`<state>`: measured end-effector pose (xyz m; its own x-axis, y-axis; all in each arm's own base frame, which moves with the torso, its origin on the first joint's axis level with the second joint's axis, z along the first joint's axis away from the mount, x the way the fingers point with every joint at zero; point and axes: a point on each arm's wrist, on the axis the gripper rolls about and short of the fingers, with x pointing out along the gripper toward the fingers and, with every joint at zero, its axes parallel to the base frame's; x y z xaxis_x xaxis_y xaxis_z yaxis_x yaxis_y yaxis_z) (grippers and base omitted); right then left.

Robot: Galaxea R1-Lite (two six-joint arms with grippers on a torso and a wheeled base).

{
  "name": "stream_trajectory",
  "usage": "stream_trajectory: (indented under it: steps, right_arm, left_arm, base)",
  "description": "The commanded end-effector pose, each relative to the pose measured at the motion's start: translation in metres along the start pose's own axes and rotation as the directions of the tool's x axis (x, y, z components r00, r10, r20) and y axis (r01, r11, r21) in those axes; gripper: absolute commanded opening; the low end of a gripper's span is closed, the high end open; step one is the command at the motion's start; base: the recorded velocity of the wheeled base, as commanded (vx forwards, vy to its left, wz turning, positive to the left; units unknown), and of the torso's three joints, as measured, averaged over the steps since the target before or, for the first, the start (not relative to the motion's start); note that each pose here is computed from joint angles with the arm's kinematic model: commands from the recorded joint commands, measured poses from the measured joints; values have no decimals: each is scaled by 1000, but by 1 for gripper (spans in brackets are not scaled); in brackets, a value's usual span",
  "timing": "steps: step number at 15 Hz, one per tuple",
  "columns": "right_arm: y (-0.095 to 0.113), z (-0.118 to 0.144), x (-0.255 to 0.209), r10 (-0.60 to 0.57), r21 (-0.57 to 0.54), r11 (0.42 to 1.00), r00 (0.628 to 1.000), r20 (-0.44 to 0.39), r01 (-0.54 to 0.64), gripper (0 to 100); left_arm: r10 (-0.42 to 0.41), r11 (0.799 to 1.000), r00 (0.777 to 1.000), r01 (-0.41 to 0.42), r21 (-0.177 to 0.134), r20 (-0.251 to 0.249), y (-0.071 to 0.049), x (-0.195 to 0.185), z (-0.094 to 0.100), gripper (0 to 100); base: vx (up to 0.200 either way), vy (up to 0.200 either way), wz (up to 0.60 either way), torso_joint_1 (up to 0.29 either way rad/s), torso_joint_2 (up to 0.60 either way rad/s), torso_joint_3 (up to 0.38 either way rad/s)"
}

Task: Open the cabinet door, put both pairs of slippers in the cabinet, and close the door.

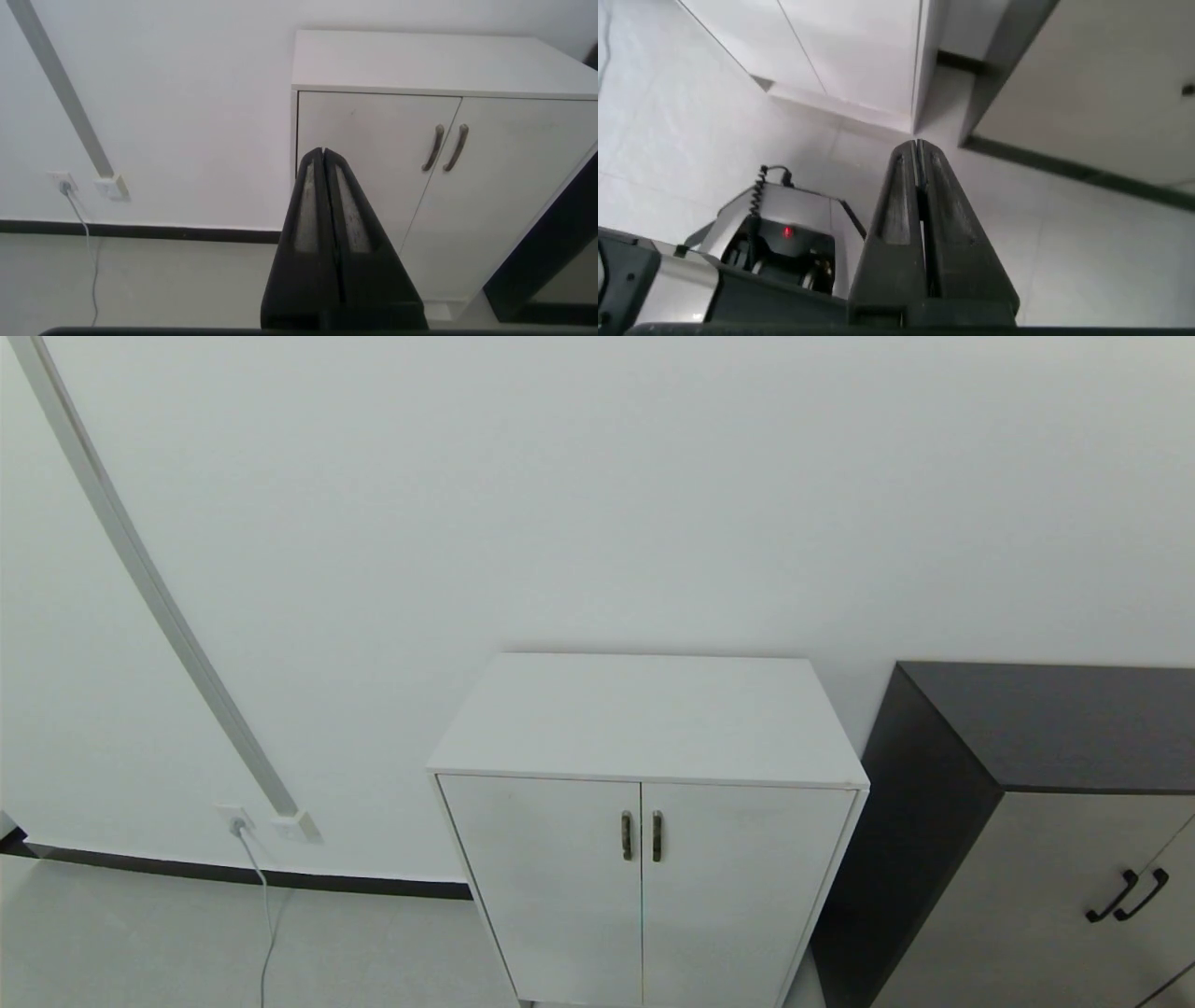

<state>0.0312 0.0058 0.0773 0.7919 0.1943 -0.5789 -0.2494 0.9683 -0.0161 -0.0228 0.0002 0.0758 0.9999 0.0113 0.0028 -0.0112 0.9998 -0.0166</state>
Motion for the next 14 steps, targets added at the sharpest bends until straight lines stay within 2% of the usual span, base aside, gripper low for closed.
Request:
stream_trajectory:
  steps: [1,4,6,8,14]
  right_arm:
    - [1,-3,-4,19,6,1000,999,36,-20,0]
    - [1,-5,-7,1,9,1000,998,69,-2,0]
    - [2,-8,-15,-48,57,998,985,167,39,0]
    - [3,-13,-24,-56,48,998,954,294,44,0]
    - [5,-24,-39,-90,52,996,859,503,74,0]
  left_arm:
    - [-1,1000,1000,1,0,-1,0,0,0,0]
    - [3,1000,1000,-3,-2,0,0,0,0,0]
    - [4,1000,1000,-4,-2,0,0,0,0,0]
    - [1,1000,1000,-1,-2,0,0,0,0,0]
    - [3,1000,1000,-3,-3,0,0,0,0,0]
  base:
    - [0,0,0,0,0,0]
    - [0,0,0,0,0,0]
    - [0,0,0,0,0,0]
    - [0,0,0,0,0,0]
    - [0,0,0,0,0,0]
